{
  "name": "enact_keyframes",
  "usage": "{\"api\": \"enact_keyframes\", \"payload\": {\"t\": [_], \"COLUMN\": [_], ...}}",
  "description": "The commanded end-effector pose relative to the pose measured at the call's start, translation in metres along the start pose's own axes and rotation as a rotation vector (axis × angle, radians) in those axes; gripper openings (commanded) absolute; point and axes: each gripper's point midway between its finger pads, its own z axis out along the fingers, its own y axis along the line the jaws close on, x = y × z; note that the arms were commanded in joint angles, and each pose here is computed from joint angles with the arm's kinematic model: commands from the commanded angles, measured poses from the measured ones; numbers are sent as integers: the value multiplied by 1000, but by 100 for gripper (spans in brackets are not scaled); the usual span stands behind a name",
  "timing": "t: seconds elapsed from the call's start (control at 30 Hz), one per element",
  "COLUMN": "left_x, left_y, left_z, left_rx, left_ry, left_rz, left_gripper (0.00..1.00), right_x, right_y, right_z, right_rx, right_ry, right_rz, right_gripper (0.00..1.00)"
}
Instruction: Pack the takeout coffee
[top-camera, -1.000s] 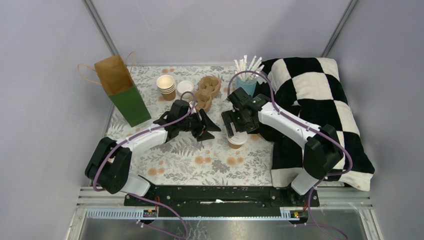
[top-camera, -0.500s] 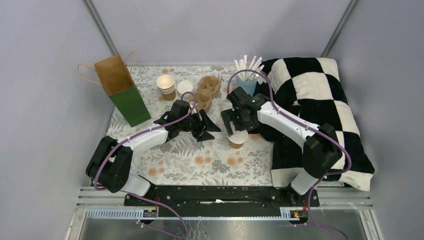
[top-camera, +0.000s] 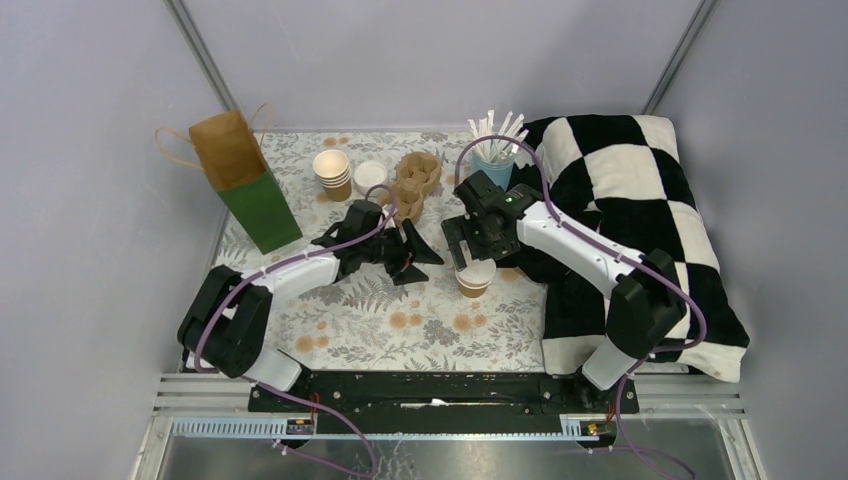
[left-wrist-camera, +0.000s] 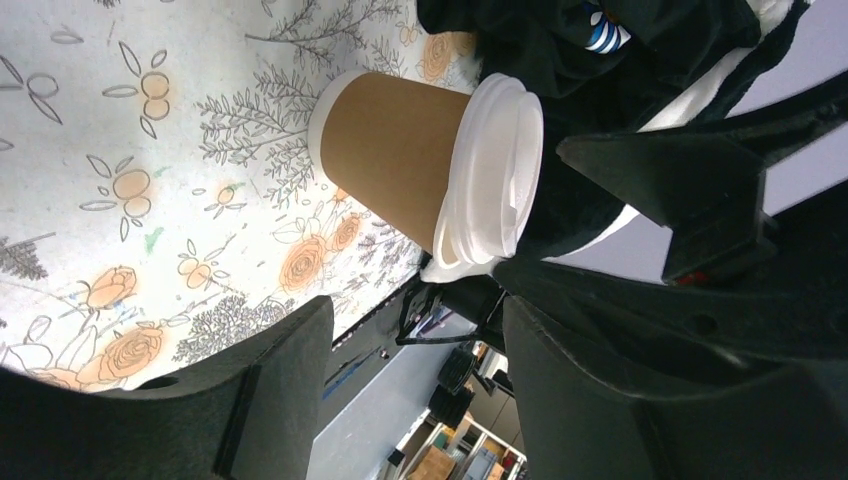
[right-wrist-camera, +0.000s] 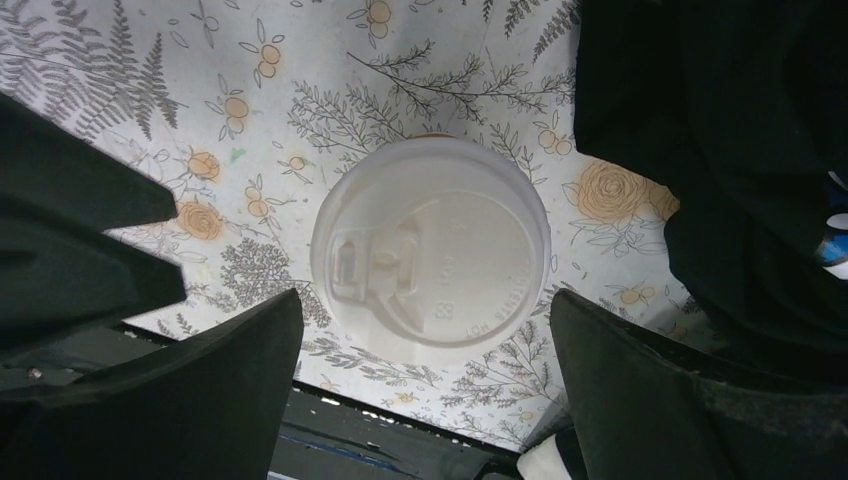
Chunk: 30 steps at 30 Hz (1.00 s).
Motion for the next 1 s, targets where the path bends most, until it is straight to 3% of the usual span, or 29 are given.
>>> {"api": "enact_keyframes", "payload": {"t": [0.0,0.27,0.47,0.7,0.97], "left_x": [-18,-30,-31,-14,-7], "left_y": [-29,-47,-40,-33,-22], "left_z": [-2,19,36,52,51], "left_rx": [79,93,71,45,28], "left_ry": [-28,-10,27,96,98], "left_rz": [78,90,103,136,132], "left_gripper": [69,87,84,84,81], "right_x": [-13,-21,-3,19,31], "right_y": [7,-15,-36,-34,-30], "right_z": [-48,-60,-37,-18,-7], "right_rx": [-51,-381,-364,-384,-407], "right_ry": [-96,-80,9,63,93], "right_rz": [24,294,374,382,381], "right_gripper": [100,100,100,100,96]}}
